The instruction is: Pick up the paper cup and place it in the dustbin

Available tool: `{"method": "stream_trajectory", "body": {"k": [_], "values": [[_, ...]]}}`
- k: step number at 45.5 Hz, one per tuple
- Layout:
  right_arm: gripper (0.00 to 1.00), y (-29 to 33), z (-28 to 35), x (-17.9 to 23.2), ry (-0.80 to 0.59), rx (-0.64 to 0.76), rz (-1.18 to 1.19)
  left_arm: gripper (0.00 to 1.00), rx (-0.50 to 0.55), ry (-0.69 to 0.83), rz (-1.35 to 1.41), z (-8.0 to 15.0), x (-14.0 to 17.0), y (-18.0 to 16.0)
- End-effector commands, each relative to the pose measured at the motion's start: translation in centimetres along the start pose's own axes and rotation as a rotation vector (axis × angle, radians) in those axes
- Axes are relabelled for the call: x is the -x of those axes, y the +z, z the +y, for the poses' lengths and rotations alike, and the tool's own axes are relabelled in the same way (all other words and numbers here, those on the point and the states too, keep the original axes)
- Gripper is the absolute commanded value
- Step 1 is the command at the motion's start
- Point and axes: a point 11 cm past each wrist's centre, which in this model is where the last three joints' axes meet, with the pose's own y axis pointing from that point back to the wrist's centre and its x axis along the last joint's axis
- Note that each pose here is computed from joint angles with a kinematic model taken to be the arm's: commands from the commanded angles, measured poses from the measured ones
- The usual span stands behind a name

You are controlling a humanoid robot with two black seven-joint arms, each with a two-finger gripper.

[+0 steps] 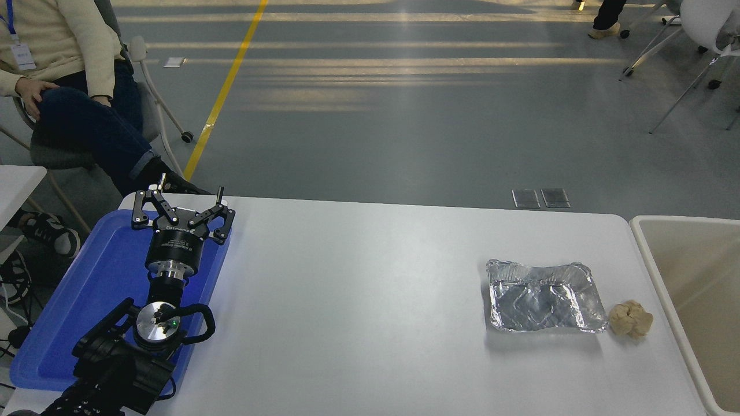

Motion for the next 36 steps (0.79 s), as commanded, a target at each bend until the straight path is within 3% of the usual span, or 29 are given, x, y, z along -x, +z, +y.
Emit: {"method": "stream_trajectory", "body": {"k": [1,22,23,24,26,27,36], "values": [[0.0,-1.0,-0.5,1.3,-0.004,-0.014,-0.001,1.0,0.0,0.0,0.0,0.0,0.0,0.0],[0.0,-3.5,-1.5,4.1,-0.018,-0.062,-0.014,1.0,0.001,0.001,0.001,0.0,0.0,-0.1],[0.03,-3.5,-1.5,4.1,-0.017,-0.063,-0.016,1.0,0.003,0.001,0.001,0.0,0.0,-0.1],[0.19,-3.5,-1.5,4.1,-0.016,-0.064,-0.021,1.0,0.003,0.001,0.001,0.0,0.0,-0.1],[0.76,-3.6,-1.5,4.0,-0.015,-0.066,-0.028,1.0,0.003,0.001,0.001,0.0,0.0,-0.1],[0.99,-3.6,-1.5,4.0,-0.012,-0.067,-0.035,1.0,0.003,0.001,0.001,0.0,0.0,-0.1],[1.0,-3.5,-1.4,3.9,-0.003,-0.076,-0.089,1.0,0.003,0.001,0.001,0.0,0.0,-0.1]]}}
